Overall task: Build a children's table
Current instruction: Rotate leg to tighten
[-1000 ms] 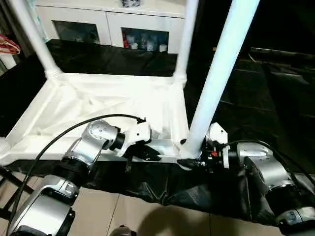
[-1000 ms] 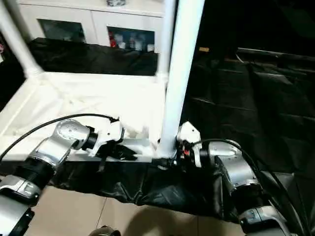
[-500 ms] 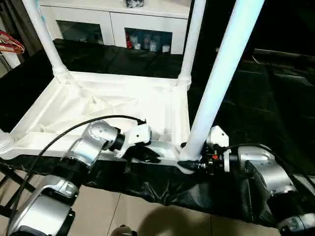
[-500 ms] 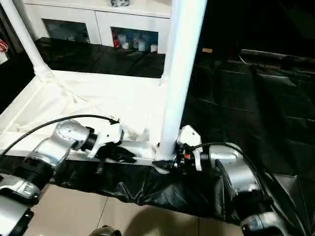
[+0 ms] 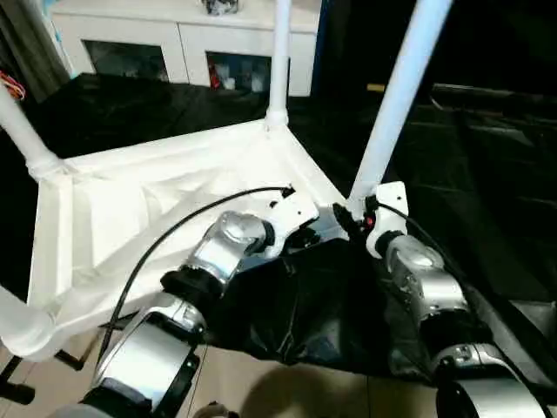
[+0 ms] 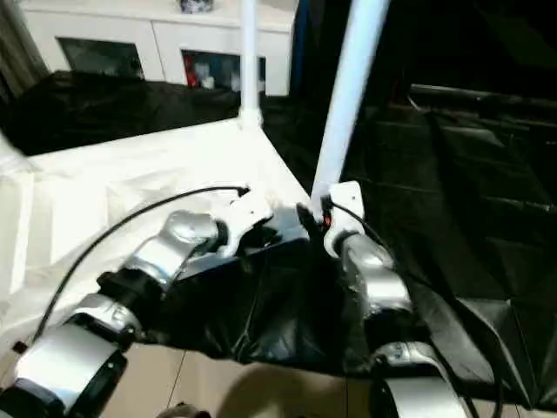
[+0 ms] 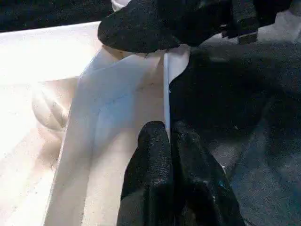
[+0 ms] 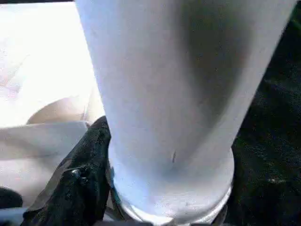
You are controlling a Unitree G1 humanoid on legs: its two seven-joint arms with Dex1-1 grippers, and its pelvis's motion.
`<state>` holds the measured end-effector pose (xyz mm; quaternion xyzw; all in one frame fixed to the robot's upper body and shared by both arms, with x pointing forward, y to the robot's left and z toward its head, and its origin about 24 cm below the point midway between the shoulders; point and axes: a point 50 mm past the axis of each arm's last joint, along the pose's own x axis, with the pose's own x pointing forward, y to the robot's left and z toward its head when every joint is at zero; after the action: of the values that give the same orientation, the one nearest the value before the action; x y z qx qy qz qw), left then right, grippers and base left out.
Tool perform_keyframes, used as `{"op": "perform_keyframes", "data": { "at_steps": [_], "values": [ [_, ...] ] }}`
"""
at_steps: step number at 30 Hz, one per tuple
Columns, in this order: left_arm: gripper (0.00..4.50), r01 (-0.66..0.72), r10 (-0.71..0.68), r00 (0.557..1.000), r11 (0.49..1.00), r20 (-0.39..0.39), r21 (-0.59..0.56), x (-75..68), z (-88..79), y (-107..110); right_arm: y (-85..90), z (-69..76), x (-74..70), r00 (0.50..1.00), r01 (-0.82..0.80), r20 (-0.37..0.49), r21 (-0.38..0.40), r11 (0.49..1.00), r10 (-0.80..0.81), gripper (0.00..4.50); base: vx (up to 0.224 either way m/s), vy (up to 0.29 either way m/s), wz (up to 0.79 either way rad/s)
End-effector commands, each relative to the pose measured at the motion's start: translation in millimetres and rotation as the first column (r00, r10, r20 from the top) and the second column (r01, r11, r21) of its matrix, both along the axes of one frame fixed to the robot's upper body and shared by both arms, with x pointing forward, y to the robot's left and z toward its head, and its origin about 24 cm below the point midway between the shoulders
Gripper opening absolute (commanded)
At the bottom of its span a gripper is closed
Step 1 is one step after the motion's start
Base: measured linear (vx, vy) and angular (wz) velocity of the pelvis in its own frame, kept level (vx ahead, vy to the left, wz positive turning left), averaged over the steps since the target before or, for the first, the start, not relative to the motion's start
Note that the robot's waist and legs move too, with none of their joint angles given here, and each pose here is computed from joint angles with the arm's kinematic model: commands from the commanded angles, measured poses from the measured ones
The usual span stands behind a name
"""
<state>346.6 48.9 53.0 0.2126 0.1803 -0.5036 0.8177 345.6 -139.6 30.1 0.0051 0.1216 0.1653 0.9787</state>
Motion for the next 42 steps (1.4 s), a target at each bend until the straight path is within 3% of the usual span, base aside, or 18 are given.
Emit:
{"op": "perform_keyframes", "data": {
  "at_steps": [1, 5, 7, 8, 13, 17, 22, 25, 27, 29, 34, 36, 42],
  "values": [
    [0.0, 0.05, -0.05, 0.998, 0.999, 0.049, -0.005, -0.5, 9.0, -16, 21.9, -13.0, -6.0, 0.996, -0.071, -0.056, 0.01, 0.997, 0.072, 3.45, 0.0, 0.0, 0.0],
    [0.0, 0.091, -0.09, 0.995, 0.996, 0.043, -0.006, -3.3, 6.7, -8, 24.4, -8.0, -5.6, 0.99, -0.128, -0.045, 0.061, 0.99, 0.13, 3.51, 0.0, 0.0, 0.0],
    [0.0, 0.12, -0.12, 0.992, 0.993, 0.045, -0.009, -5.0, 6.0, -4, 22.5, -5.8, -5.7, 0.987, -0.16, -0.027, 0.032, 0.987, 0.161, 3.88, 0.0, 0.0, 0.0],
    [0.0, 0.167, -0.166, 0.985, 0.986, 0.037, -0.022, -8.6, 5.7, 1, 19.6, -4.9, -7.1, 0.974, -0.228, -0.017, -0.012, 0.974, 0.228, 3.88, 0.0, 0.0, 0.0],
    [0.0, 0.247, -0.246, 0.969, 0.968, 0.012, -0.038, -14.9, 6.5, 12, 14.2, -3.2, -13.8, 0.923, -0.386, -0.013, -0.035, 0.922, 0.386, 3.88, 0.0, 0.0, 0.0],
    [0.0, 0.319, -0.319, 0.948, 0.947, -0.003, -0.045, -19.6, 7.9, 23, 8.0, 0.5, -23.9, 0.837, -0.547, -0.019, -0.052, 0.835, 0.547, 3.88, 0.0, 0.0, 0.0],
    [0.0, 0.373, -0.376, 0.926, 0.926, -0.035, -0.058, -23.8, 10.7, 37, 0.2, 5.6, -41.0, 0.679, -0.735, -0.049, -0.056, 0.676, 0.733, 3.88, 0.0, 0.0, 0.0],
    [0.0, 0.405, -0.407, 0.912, 0.913, -0.053, -0.051, -26.5, 10.8, 44, 0.0, 9.1, -49.4, 0.595, -0.804, -0.054, -0.029, 0.594, 0.802, 3.88, 0.0, 0.0, 0.0],
    [0.0, 0.411, -0.413, 0.909, 0.91, -0.058, -0.05, -27.1, 10.9, 46, 0.7, 9.9, -51.1, 0.578, -0.816, -0.054, -0.025, 0.577, 0.815, 3.88, 0.0, 0.0, 0.0],
    [0.0, 0.438, -0.44, 0.895, 0.898, -0.072, -0.042, -29.5, 10.8, 52, 3.2, 11.2, -57.0, 0.513, -0.858, -0.063, -0.021, 0.513, 0.856, 3.72, 0.0, 0.0, 0.0],
    [0.0, 0.446, -0.447, 0.89, 0.894, -0.086, -0.03, -30.6, 10.6, 59, 6.1, 11.8, -62.2, 0.457, -0.889, -0.08, -0.01, 0.458, 0.886, 3.4, 0.0, 0.0, 0.0],
    [0.0, 0.447, -0.448, 0.89, 0.894, -0.088, -0.03, -31.0, 10.9, 60, 6.6, 12.1, -63.2, 0.448, -0.894, -0.083, -0.008, 0.449, 0.89, 3.1, 0.0, 0.0, 0.0],
    [0.0, 0.452, -0.452, 0.886, 0.892, -0.099, -0.032, -33.0, 9.6, 63, 8.2, 12.0, -66.7, 0.43, -0.902, -0.086, 0.007, 0.433, 0.899, 2.85, 0.0, 0.0, 0.0]
  ]
}}
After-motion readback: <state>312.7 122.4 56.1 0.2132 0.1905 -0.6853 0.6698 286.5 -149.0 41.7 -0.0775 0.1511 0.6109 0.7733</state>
